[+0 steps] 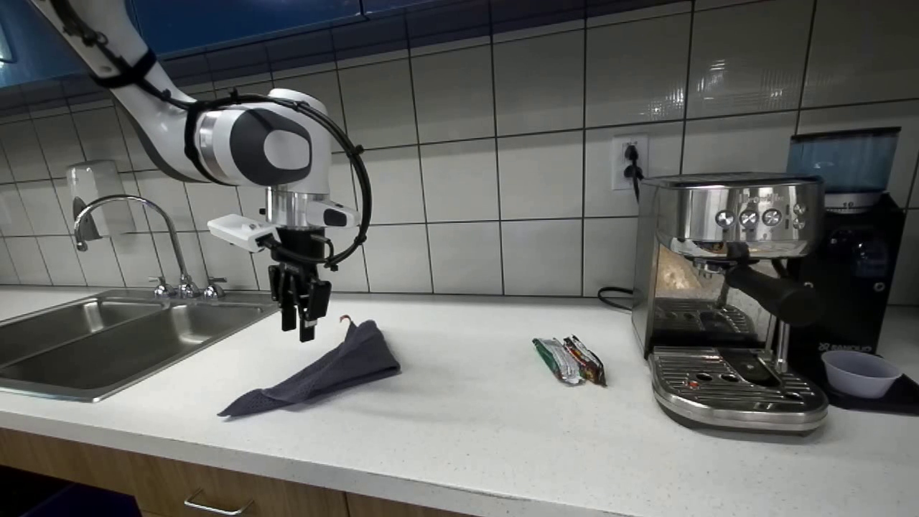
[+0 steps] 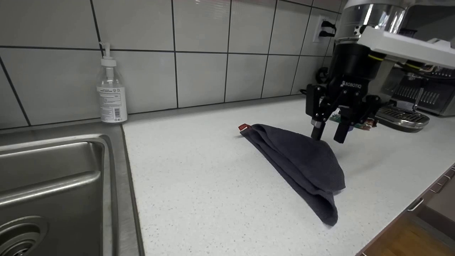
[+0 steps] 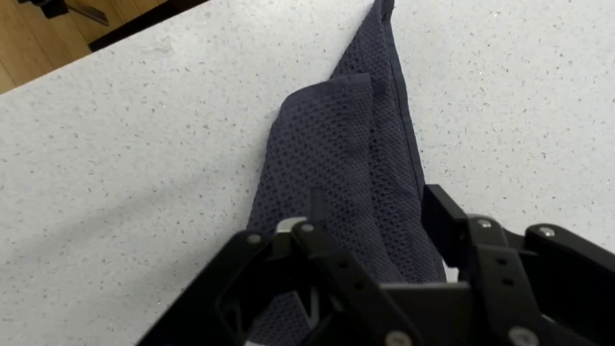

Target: Fold the grey towel twice in a triangular shape

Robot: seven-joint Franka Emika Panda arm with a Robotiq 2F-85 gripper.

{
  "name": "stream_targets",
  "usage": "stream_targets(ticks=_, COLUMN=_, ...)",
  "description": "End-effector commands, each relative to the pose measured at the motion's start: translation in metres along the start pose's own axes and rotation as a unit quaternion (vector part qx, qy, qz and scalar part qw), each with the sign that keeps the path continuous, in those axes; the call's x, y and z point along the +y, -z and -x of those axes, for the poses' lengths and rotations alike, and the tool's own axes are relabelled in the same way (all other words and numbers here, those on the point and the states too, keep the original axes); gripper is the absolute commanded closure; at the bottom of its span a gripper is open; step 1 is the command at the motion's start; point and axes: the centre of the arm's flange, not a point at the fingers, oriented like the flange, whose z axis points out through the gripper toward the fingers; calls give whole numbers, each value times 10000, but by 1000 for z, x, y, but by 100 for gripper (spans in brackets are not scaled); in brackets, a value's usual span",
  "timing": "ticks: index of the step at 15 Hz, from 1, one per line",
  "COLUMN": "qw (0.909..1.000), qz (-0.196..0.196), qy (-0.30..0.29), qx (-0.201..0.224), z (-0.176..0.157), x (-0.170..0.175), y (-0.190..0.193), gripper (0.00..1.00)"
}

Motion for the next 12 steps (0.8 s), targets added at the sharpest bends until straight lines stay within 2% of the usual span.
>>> stream_targets(ticks=1, qw=10000, qz=52, qy=25, qx=81, z=-3, x=-1, y=1, gripper=12)
stream_targets(ticks=3, qw=9999, qz=52, qy=17, qx=84, z=-4, x=1, y=0, gripper=1)
stream_targets(ticks=12, qw=9996, qz=96, qy=44, qx=259, z=-10, x=24, y=9, gripper=0)
